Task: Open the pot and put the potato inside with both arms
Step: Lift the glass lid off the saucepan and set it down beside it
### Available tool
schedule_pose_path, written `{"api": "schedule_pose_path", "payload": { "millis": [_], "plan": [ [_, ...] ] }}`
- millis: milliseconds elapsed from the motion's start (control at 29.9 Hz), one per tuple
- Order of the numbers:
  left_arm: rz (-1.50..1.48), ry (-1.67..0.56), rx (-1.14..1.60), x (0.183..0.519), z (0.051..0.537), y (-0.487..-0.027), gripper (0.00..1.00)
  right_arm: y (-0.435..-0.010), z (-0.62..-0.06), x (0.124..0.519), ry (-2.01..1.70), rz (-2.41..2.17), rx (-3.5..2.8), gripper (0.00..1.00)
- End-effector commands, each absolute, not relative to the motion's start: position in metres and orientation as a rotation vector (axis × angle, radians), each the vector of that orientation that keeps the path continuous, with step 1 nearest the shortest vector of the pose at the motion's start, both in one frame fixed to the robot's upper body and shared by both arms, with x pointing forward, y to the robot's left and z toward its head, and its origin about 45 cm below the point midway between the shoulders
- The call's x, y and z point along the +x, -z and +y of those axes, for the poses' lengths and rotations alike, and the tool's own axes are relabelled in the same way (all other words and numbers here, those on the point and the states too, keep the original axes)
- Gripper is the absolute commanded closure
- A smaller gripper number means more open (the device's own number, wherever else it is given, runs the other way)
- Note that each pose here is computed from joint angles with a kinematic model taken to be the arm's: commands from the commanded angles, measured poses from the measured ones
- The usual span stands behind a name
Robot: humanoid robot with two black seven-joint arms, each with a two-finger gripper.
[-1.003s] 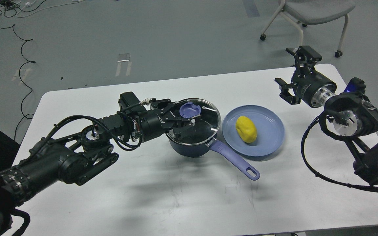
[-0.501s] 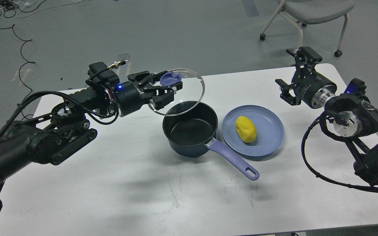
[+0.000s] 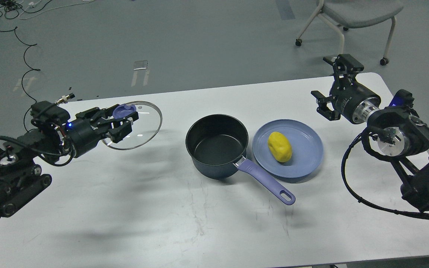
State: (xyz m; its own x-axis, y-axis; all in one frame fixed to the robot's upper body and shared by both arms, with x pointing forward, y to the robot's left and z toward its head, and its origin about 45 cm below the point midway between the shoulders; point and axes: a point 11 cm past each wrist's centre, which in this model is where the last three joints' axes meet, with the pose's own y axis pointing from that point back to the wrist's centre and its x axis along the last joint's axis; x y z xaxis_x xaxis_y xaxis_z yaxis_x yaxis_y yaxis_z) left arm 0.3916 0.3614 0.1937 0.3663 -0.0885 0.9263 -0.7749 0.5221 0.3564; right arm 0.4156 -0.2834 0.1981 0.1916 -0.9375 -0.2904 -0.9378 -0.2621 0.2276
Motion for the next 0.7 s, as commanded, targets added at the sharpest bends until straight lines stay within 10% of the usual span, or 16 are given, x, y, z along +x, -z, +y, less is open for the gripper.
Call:
{"api": "schedule_pose_path", "payload": {
  "millis": [0,501,668],
  "plan": [
    [-1.113,-0.575,1.019,0.377,0.391,-0.168,0.7,-0.197,-0.281,0.415,-0.593,1.902,-2.429,0.0],
    [-1.044,-0.579,1.071,0.354,0.398,-0.12,0.67,-0.197,-0.281,0.415,-0.593,1.901,-2.433,0.0],
    [-1.013,-0.567,1.08,0.342,0.4,-0.108,0.52,-0.197,-0.282,0.415,-0.591,1.905,-2.432,0.0]
  ]
}}
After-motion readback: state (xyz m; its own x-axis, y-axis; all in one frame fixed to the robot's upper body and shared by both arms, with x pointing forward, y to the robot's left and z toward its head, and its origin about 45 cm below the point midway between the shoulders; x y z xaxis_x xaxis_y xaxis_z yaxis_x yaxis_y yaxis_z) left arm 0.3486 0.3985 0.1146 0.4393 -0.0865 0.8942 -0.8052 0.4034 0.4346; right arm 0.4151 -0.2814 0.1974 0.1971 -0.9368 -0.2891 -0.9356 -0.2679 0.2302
